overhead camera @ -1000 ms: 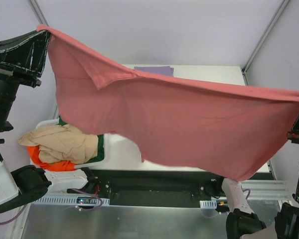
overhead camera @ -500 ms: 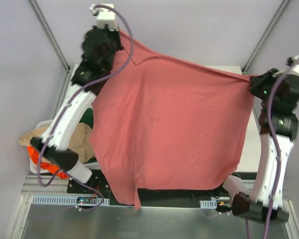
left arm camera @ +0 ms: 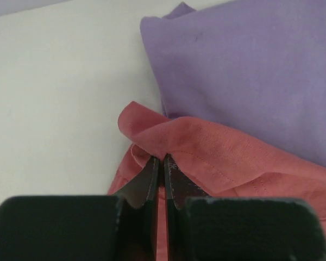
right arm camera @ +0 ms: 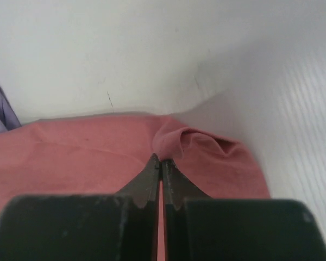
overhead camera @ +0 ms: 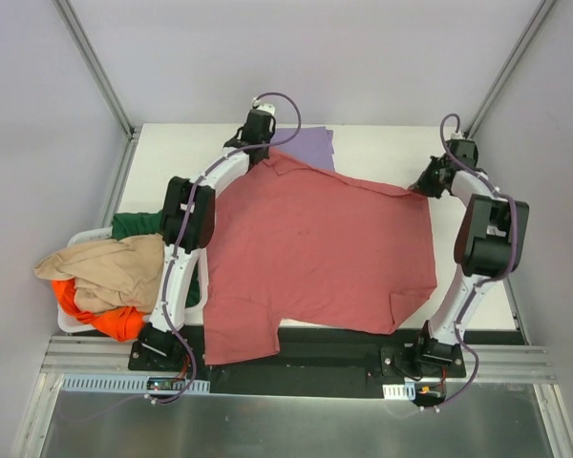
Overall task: Fold and stack the t-shirts
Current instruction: Flatten out the tshirt, then fold the flattened tshirt in 1/3 of the way
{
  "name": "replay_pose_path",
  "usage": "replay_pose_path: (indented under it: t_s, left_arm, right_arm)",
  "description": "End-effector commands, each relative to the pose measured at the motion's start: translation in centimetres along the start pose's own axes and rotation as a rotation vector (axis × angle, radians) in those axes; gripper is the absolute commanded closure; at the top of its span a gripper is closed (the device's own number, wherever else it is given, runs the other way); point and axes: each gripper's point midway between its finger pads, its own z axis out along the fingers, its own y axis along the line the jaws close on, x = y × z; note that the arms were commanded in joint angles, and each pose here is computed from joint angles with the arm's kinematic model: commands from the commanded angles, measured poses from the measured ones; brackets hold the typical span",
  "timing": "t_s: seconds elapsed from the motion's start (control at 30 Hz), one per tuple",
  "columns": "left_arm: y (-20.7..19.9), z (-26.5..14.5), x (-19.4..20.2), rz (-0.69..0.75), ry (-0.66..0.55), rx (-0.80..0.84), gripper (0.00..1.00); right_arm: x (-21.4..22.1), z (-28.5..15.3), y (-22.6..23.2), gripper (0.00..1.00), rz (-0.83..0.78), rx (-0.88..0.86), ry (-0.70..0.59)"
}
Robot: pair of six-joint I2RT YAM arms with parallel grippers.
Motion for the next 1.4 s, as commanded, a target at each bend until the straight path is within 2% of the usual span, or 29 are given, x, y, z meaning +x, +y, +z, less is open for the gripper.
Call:
replay_pose_path:
  t_s: [0.0, 0.13, 0.27, 0.6, 0.9, 1.07, 1.37]
  left_arm:
    - [1.1, -1.5, -7.2, -0.143, -0.163, 0.037, 1.0]
    - [1.0, -0.9, -7.0, -0.154, -0.159, 0.057, 1.0]
    - [1.2, -1.9, -7.2, -0.167, -0.159, 0.058, 1.0]
    - [2.0, -8.5, -8.5, -0.237, -0.155, 0.095, 1.0]
    - [1.9, -13.2, -2.0, -0.319, -0.012, 0.105, 1.0]
    - [2.3, -16.6, 0.6, -0.367, 0.025, 0.078, 1.0]
    - [3.2, -22.4, 6.6, -0.431, 0.159, -0.072, 1.0]
  right_arm:
    - [-4.8, 0.8, 3.6, 1.0, -0.051, -0.092, -0.101]
    - [-5.3, 1.8, 3.7, 1.0, -0.06, -0.075, -0.088]
    - [-5.3, 1.1, 3.5, 1.0, -0.058, -0.045, -0.079]
    - [-3.9, -2.7, 3.4, 1.0, -0.054, -0.003, -0.041]
    - [-1.1, -5.0, 2.5, 1.0, -0.055, 0.03, 0.05]
    - [0.0, -6.5, 1.3, 1.0, -0.071, 0.079, 0.089]
    - [1.2, -9.0, -0.6, 1.0, -0.138, 0.16, 0.108]
